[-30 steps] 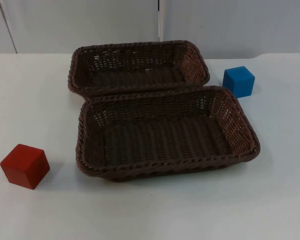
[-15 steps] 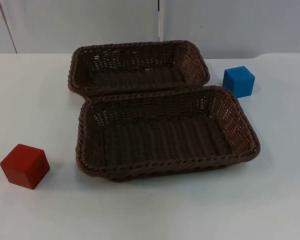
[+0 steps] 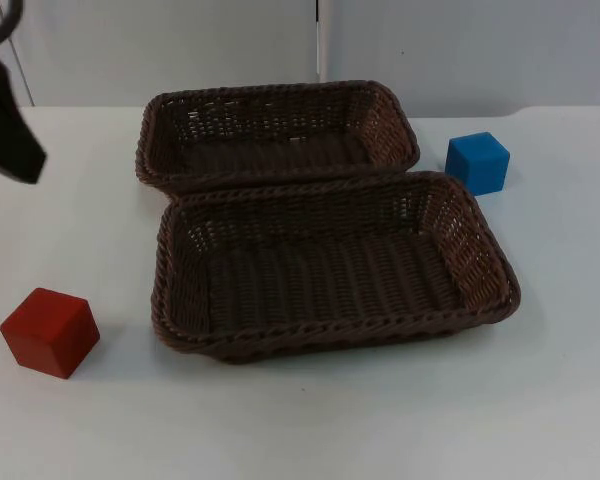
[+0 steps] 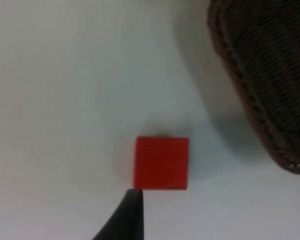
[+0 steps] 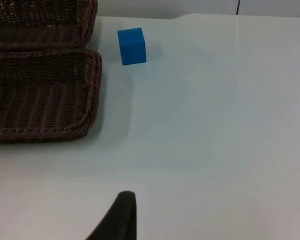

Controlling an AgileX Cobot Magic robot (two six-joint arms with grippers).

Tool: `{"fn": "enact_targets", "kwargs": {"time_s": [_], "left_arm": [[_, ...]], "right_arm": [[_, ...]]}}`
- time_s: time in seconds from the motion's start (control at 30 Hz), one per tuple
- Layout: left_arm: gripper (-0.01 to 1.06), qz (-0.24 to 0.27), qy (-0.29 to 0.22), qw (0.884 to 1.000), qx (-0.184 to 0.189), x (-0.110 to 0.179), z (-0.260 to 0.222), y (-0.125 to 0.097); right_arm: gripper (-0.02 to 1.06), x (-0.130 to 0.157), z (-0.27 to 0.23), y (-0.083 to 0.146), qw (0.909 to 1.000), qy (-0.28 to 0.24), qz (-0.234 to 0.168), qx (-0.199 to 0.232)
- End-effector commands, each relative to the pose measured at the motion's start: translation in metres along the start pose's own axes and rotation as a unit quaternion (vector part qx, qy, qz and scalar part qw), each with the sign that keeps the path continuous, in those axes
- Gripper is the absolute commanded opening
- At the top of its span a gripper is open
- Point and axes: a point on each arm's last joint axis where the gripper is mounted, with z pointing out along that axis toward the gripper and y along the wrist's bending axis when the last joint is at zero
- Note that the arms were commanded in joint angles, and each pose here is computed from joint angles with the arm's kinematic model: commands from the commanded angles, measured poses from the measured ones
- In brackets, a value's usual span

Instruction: Pick up one cube with the left hand and place it into the upper basket. Pick up one cube with the right hand and place it into the lower basket.

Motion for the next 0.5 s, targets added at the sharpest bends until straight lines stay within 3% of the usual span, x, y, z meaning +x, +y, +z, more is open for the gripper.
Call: {"fn": "enact_targets", "kwargs": {"time_s": [0.0, 0.2, 0.47], "left_arm": [[1.05, -0.006, -0.002, 1.000, 0.017, -0.006, 0.007, 0.000], [1.05, -0.023, -0.012, 1.000, 0.002, -0.014, 0.030, 0.009], [1.05, -0.028, 0.035, 0.999, 0.000, -0.009, 0.062, 0.018]], "right_arm": [[1.05, 0.001, 0.001, 0.000, 1.0000, -0.002, -0.001, 0.002], [1.05, 0.001, 0.001, 0.000, 1.0000, -0.002, -0.001, 0.002], [1.05, 0.001, 0.001, 0.000, 1.0000, -0.002, -0.001, 0.002]]}}
